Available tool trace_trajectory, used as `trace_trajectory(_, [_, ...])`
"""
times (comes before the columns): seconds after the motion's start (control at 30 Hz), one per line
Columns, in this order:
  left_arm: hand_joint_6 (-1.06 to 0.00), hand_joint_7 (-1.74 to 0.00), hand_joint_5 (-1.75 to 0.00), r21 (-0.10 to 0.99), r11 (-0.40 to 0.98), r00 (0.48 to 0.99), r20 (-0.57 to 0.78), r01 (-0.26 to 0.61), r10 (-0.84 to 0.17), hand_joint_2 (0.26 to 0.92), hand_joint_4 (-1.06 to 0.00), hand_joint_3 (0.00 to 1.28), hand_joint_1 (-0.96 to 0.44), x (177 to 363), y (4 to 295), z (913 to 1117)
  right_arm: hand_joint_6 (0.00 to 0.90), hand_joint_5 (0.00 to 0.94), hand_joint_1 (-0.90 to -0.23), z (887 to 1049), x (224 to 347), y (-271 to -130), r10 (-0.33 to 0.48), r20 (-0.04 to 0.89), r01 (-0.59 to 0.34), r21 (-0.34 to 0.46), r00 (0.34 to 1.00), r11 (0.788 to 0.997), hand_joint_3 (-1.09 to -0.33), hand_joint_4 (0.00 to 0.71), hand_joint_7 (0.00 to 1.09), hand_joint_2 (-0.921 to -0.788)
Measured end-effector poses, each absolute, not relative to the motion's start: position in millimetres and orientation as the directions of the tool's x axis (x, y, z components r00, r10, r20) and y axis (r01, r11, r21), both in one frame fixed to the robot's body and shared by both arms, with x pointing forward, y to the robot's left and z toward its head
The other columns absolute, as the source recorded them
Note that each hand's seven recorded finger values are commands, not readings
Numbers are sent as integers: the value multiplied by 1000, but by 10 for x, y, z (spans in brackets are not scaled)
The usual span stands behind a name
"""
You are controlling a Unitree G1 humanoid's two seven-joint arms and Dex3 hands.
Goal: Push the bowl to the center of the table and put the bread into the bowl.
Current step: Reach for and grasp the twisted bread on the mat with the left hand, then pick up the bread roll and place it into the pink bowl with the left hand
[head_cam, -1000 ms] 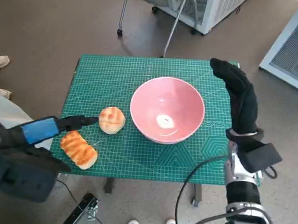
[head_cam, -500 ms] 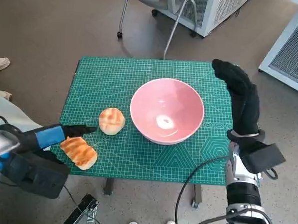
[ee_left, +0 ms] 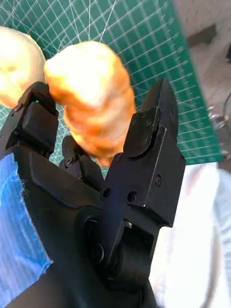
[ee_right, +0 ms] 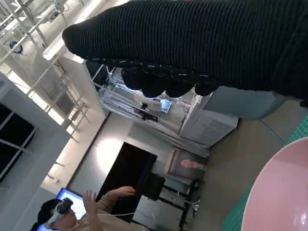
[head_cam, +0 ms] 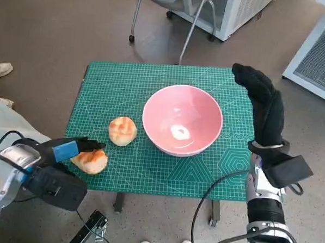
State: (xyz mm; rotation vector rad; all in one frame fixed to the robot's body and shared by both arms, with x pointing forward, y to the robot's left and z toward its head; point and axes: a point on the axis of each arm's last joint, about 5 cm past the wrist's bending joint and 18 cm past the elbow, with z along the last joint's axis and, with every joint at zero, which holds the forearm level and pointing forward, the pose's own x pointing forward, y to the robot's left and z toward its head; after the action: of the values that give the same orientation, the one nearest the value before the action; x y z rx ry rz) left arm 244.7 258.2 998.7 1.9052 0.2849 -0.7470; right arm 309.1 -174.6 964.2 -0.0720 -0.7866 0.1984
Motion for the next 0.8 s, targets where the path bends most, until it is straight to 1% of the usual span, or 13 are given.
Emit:
trace_trajectory(0.07, [-646, -67, -46, 742, -459, 779, -608, 488, -156, 851, -583, 47, 69, 2467, 2595, 9953, 19, 13, -552, 9639, 3090, -1748, 204, 694, -152, -137, 691, 979, -785, 369, 807, -921])
trace_trajectory(0.1, [-703, -84, -61, 744, -466, 777, -606, 479, -168, 876, -649, 87, 85, 2475, 2603, 9934, 19, 13, -552, 9638, 3089, -1748, 205, 693, -152, -137, 691, 979, -784, 369, 807, -921])
trace_trajectory(0.13, [-724, -89, -66, 749, -472, 779, -600, 466, -183, 885, -673, 102, 90, 2483, 2607, 9923, 19, 13, -552, 9636, 3088, -1750, 204, 692, -153, -136, 692, 979, -784, 369, 807, -921])
trace_trajectory(0.17, [-648, -534, -543, 751, -479, 779, -596, 454, -196, 898, -581, 151, 58, 2491, 2614, 9909, 19, 13, -551, 9635, 3088, -1751, 204, 692, -153, -136, 693, 979, -784, 369, 807, -921])
trace_trajectory(0.2, [-584, -835, -864, 757, -485, 780, -589, 439, -213, 906, -507, 196, 38, 2500, 2623, 9896, 19, 13, -551, 9634, 3087, -1751, 205, 691, -154, -135, 694, 979, -783, 369, 807, -921])
trace_trajectory(0.23, [-570, -930, -977, 762, -488, 781, -582, 425, -228, 909, -486, 206, 31, 2508, 2632, 9887, 19, 13, -551, 9634, 3088, -1750, 206, 690, -156, -135, 694, 978, -783, 369, 807, -921])
trace_trajectory(0.27, [-549, -1066, -1140, 769, -488, 783, -573, 412, -242, 913, -456, 220, 21, 2516, 2643, 9879, 19, 13, -551, 9635, 3088, -1749, 207, 690, -157, -136, 694, 978, -783, 369, 806, -921])
trace_trajectory(0.3, [-559, -1125, -1238, 778, -487, 785, -563, 397, -259, 916, -449, 215, 14, 2526, 2659, 9869, 19, 12, -551, 9636, 3088, -1748, 209, 690, -159, -137, 693, 978, -783, 369, 806, -921])
trace_trajectory(0.4, [-596, -1168, -1341, 796, -476, 787, -543, 373, -292, 919, -456, 190, 6, 2546, 2698, 9842, 19, 12, -555, 9638, 3088, -1748, 211, 690, -161, -138, 693, 977, -780, 369, 806, -921])
trace_trajectory(0.47, [-619, -1153, -1370, 805, -469, 785, -536, 364, -311, 920, -465, 175, 4, 2555, 2716, 9826, 20, 12, -556, 9638, 3088, -1749, 213, 689, -163, -138, 692, 977, -779, 370, 805, -921])
trace_trajectory(0.63, [-686, -1071, -1405, 824, -432, 779, -527, 368, -341, 920, -482, 137, 1, 2563, 2737, 9818, 21, 12, -559, 9635, 3089, -1753, 214, 686, -170, -133, 695, 976, -776, 370, 803, -921])
trace_trajectory(0.73, [-701, -1055, -1413, 843, -393, 781, -510, 368, -361, 920, -478, 132, 1, 2566, 2745, 9861, 21, 12, -559, 9634, 3088, -1756, 215, 686, -173, -131, 695, 976, -776, 370, 803, -921])
trace_trajectory(0.8, [-728, -1031, -1392, 855, -367, 783, -496, 366, -375, 920, -493, 112, 1, 2568, 2744, 9909, 21, 12, -559, 9632, 3087, -1759, 214, 686, -174, -128, 696, 976, -775, 370, 802, -921])
